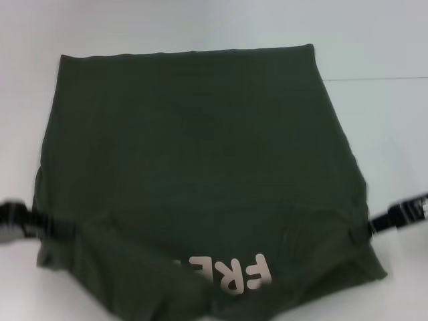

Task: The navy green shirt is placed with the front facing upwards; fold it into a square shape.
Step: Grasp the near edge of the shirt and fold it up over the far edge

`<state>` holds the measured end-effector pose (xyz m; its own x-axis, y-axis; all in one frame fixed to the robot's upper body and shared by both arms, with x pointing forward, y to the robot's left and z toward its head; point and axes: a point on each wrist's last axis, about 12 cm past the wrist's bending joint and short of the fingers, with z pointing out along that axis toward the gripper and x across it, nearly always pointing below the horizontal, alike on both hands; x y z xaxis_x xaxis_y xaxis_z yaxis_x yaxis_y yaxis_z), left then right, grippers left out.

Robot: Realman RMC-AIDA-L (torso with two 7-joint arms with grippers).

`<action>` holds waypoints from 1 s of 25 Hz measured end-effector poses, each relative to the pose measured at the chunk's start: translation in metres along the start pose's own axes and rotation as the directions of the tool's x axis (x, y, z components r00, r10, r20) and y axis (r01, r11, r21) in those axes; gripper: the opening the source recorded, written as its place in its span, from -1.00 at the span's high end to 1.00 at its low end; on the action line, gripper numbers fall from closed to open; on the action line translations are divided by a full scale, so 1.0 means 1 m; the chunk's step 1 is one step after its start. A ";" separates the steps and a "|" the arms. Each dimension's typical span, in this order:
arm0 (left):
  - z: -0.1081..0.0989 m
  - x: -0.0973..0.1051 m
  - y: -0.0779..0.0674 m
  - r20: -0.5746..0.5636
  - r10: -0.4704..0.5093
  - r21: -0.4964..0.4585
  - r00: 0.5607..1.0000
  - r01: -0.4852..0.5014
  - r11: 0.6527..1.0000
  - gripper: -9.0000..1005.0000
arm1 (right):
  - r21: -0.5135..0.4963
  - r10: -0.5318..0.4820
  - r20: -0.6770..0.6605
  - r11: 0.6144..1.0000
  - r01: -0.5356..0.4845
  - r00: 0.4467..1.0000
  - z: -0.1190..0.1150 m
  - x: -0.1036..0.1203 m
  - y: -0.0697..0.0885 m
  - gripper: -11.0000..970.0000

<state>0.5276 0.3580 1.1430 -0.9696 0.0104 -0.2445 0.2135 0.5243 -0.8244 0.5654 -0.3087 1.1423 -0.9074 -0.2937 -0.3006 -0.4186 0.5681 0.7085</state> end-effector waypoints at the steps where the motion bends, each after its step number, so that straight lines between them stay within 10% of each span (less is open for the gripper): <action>1: -0.002 -0.002 0.000 0.048 0.003 0.021 0.999 -0.004 1.000 0.93 | 0.003 0.004 0.042 1.000 -0.004 0.999 -0.002 -0.002 -0.002 0.86; 25: 0.029 -0.014 0.037 0.647 -0.008 0.038 0.762 -0.021 0.999 0.92 | 0.141 -0.053 0.696 0.988 -0.064 0.716 -0.010 -0.039 -0.035 0.86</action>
<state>0.5525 0.3530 1.1012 -0.6635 -0.5473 -0.5101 0.2384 0.4915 -0.8376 0.6159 -0.3244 1.1355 -0.6533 0.2951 -0.6973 -0.3605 0.6886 0.6292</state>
